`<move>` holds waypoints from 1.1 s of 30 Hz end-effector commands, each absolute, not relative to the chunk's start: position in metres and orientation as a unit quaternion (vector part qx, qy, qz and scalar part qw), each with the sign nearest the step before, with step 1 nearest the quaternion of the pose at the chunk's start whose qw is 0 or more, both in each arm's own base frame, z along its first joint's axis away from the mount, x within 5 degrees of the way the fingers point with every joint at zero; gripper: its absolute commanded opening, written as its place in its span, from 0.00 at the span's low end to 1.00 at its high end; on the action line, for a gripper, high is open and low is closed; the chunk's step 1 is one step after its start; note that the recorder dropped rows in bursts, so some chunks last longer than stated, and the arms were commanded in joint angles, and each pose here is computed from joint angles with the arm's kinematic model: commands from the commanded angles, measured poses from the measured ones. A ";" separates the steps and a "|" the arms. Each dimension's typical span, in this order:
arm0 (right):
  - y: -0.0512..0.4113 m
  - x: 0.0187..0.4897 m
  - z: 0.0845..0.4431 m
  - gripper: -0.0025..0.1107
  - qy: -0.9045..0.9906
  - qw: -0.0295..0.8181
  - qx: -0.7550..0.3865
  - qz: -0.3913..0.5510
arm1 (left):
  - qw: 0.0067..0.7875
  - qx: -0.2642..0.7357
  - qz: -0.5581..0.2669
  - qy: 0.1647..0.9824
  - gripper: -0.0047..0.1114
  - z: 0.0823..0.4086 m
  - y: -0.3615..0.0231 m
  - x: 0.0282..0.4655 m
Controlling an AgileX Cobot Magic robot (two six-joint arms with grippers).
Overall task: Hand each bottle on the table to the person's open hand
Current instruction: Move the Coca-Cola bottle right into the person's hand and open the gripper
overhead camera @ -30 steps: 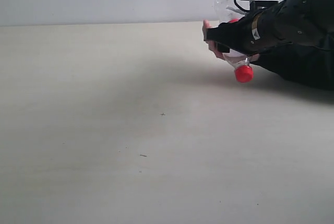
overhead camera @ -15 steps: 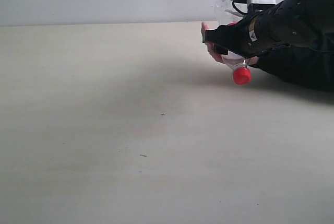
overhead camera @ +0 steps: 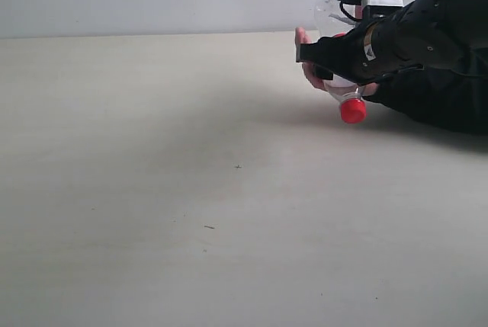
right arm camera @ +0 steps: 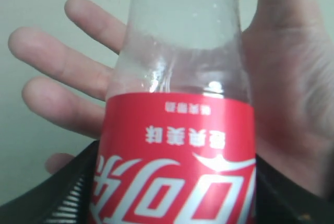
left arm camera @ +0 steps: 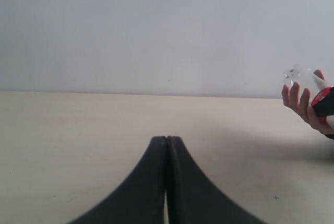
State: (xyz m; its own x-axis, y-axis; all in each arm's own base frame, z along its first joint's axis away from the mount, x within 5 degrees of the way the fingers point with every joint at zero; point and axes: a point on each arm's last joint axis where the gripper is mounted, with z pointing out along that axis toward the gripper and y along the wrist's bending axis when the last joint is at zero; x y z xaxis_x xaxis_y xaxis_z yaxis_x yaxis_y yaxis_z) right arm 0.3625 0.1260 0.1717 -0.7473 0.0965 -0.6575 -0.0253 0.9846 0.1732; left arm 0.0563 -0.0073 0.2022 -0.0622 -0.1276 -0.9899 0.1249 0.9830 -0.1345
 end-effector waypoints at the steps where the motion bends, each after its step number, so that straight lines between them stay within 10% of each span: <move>1: 0.125 0.365 0.170 0.56 0.931 0.355 0.018 0.083 | 0.687 -0.003 -0.095 0.720 0.04 0.202 -0.007 0.056; 14: 0.124 0.364 0.179 0.70 0.927 0.365 0.018 0.087 | 0.687 -0.003 -0.095 0.720 0.04 0.202 -0.007 0.056; 33: 0.087 0.299 0.302 0.64 0.912 0.409 0.014 0.018 | 0.687 -0.003 -0.095 0.720 0.04 0.202 -0.007 0.056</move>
State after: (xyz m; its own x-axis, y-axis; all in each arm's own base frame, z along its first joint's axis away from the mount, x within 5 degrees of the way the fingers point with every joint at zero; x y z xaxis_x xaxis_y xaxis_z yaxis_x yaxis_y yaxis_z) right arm 0.3154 0.0955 0.2828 -0.6529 0.1011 -0.7507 0.0372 0.9941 0.1015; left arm 0.0563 -0.0073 0.2022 -0.0622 -0.1276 -0.9899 0.1249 0.9830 -0.1345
